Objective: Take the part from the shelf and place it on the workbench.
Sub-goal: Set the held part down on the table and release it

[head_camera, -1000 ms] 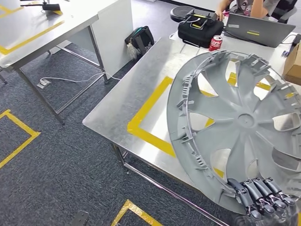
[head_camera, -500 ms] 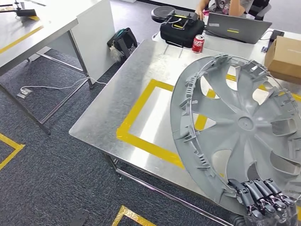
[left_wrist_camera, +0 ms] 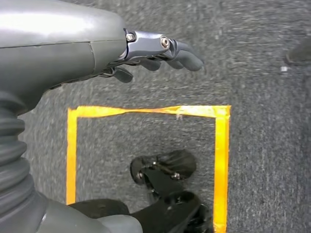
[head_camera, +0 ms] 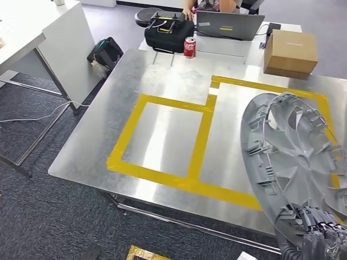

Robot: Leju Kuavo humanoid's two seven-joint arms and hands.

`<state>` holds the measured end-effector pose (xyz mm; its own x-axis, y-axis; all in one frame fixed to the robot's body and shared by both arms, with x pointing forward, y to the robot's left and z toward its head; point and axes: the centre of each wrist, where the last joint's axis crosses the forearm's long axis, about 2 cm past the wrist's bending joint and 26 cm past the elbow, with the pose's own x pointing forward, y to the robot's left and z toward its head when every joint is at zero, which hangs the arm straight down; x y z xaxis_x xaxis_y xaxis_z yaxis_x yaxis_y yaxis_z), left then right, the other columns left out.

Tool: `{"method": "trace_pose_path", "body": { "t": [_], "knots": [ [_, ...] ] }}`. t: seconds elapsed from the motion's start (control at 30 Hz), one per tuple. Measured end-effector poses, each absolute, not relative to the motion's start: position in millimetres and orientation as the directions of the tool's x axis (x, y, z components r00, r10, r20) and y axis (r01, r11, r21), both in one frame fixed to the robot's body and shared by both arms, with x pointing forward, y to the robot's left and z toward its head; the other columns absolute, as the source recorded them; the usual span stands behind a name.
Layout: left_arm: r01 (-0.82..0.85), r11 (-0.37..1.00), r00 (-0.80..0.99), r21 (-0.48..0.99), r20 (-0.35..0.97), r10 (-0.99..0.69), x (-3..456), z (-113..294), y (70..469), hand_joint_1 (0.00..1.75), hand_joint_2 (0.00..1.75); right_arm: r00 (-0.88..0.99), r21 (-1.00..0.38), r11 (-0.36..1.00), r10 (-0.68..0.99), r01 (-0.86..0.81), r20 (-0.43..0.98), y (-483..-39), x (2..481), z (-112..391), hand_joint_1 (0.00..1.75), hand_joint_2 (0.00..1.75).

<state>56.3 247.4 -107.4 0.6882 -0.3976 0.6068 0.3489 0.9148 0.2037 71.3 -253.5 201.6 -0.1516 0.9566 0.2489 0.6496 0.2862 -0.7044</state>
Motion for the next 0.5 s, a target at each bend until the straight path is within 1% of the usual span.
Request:
{"method": "trace_pose_path", "body": {
  "t": [0.1, 0.23, 0.43, 0.5],
  "knots": [
    [0.348, 0.916, 0.69, 0.201, 0.607, -0.395, 56.2, -107.4, 247.4, 0.0, 1.75, -0.14, -0.727, 0.307, 0.949, 0.614, 0.282, -261.8, 69.1, 192.9, 1.75, 1.75],
    [0.348, 0.917, 0.689, 0.196, 0.61, -0.392, 57.3, -107.2, 246.0, 0.0, 1.75, -0.092, -0.789, 0.319, 0.943, 0.525, 0.32, -279.0, 65.6, 176.0, 1.75, 1.75],
    [0.358, 0.914, 0.691, 0.192, 0.605, -0.397, 56.2, -107.4, 246.3, 0.0, 1.75, -0.006, -0.894, 0.254, 0.963, 0.37, 0.271, -316.3, 69.1, 155.3, 1.75, 1.75],
    [0.364, 0.912, 0.691, 0.187, 0.603, -0.399, 56.5, -107.4, 246.9, 0.0, 1.75, 0.018, -0.927, 0.233, 0.968, 0.294, 0.25, -330.1, 73.5, 150.2, 1.75, 1.75]
  ]
}}
